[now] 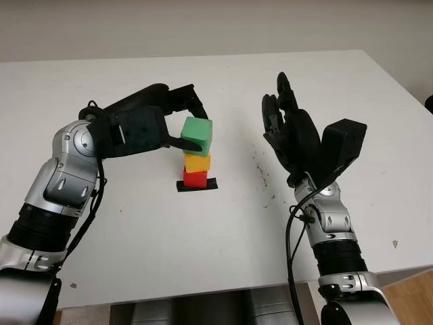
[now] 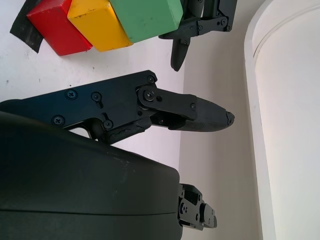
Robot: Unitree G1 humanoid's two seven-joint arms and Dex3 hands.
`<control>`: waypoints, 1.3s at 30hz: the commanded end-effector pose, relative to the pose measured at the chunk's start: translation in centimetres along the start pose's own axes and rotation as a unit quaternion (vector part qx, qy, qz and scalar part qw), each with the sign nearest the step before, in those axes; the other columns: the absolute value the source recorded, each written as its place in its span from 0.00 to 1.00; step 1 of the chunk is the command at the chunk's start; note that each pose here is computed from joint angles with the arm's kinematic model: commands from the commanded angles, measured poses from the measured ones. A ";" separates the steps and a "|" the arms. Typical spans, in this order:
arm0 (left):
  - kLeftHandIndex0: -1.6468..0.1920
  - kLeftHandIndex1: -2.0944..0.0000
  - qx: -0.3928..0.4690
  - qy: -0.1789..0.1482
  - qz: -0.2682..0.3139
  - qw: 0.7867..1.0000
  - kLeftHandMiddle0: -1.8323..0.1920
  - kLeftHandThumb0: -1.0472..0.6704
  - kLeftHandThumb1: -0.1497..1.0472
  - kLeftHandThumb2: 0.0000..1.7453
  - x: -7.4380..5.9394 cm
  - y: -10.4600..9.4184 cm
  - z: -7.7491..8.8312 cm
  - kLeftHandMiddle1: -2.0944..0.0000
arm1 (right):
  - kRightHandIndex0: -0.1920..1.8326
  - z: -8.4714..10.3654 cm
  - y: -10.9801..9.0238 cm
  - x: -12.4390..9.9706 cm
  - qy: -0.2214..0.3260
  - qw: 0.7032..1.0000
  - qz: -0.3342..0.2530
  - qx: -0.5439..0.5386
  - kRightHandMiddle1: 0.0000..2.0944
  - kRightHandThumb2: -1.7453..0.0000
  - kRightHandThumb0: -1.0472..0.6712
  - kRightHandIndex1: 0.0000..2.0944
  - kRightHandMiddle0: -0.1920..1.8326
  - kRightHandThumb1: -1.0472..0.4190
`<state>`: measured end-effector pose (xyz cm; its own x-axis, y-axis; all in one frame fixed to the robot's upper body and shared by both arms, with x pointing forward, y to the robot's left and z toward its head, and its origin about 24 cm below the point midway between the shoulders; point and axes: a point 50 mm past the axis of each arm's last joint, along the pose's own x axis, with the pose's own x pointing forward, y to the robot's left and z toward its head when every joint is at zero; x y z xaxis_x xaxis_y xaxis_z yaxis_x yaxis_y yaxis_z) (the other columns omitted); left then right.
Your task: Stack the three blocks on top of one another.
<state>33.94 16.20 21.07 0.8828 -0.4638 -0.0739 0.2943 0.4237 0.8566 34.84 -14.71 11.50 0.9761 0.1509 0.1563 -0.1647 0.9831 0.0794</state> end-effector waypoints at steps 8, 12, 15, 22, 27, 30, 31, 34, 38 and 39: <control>0.90 0.97 0.010 -0.011 -0.011 1.000 0.93 0.26 0.98 0.04 -0.1 -0.1 0.1 0.99 | 0.00 0.4 0.0 0.0 -0.009 1.000 0.002 -0.003 0.03 0.67 0.27 0.00 0.01 0.00; 0.98 0.99 0.005 -0.007 -0.013 1.000 1.00 0.22 1.00 0.04 -0.1 -0.1 0.0 1.00 | 0.00 0.4 0.0 0.0 -0.010 1.000 0.003 -0.002 0.03 0.68 0.27 0.00 0.01 0.00; 1.00 1.00 -0.001 -0.008 -0.011 1.000 1.00 0.19 1.00 0.04 -0.2 0.0 -0.1 1.00 | 0.00 0.5 0.0 0.0 -0.010 1.000 0.003 -0.003 0.03 0.67 0.27 0.00 0.01 0.00; 1.00 1.00 -0.031 -0.040 0.019 0.999 1.00 0.07 1.00 0.09 -1.1 0.8 0.0 1.00 | 0.00 0.6 0.0 0.1 -0.010 1.000 0.005 -0.005 0.02 0.67 0.28 0.00 0.01 0.00; 1.00 1.00 -0.108 -0.084 0.083 0.987 1.00 0.08 1.00 0.35 -2.4 1.9 -0.1 1.00 | 0.00 0.7 -0.1 0.1 -0.009 1.000 0.009 -0.010 0.02 0.66 0.28 0.00 0.00 0.00; 1.00 1.00 -0.175 -0.089 0.144 0.970 1.00 0.09 1.00 0.37 -2.9 2.2 -0.6 1.00 | 0.00 0.7 -0.1 0.2 -0.009 1.000 0.014 -0.008 0.02 0.66 0.27 0.00 0.00 0.00; 1.00 1.00 -0.202 -0.091 0.160 0.962 1.00 0.09 1.00 0.37 -3.0 2.2 -0.9 1.00 | 0.00 0.7 -0.1 0.2 -0.009 1.000 0.015 -0.008 0.02 0.66 0.27 0.00 0.00 0.00; 1.00 1.00 -0.262 -0.088 0.217 0.936 1.00 0.10 1.00 0.35 -3.1 2.2 -1.7 1.00 | 0.00 0.6 -0.1 0.2 -0.009 1.000 0.015 -0.007 0.02 0.66 0.27 0.00 0.00 0.00; 1.00 1.00 -0.341 -0.091 0.262 0.898 1.00 0.13 1.00 0.36 -3.4 1.8 -3.0 1.00 | 0.00 0.6 -0.1 0.2 -0.010 1.000 0.016 -0.008 0.02 0.66 0.26 0.00 0.00 0.00; 1.00 1.00 -0.364 -0.095 0.272 0.886 1.00 0.13 1.00 0.36 -3.5 1.6 -3.3 1.00 | 0.00 0.6 -0.1 0.2 -0.010 1.000 0.016 -0.007 0.02 0.66 0.26 0.00 0.00 0.00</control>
<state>32.64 20.61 21.41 0.9083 -0.1649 0.3845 0.0765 0.9690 0.2350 34.84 -14.72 11.52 0.9714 0.1799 0.1548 -0.1923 0.9789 0.0692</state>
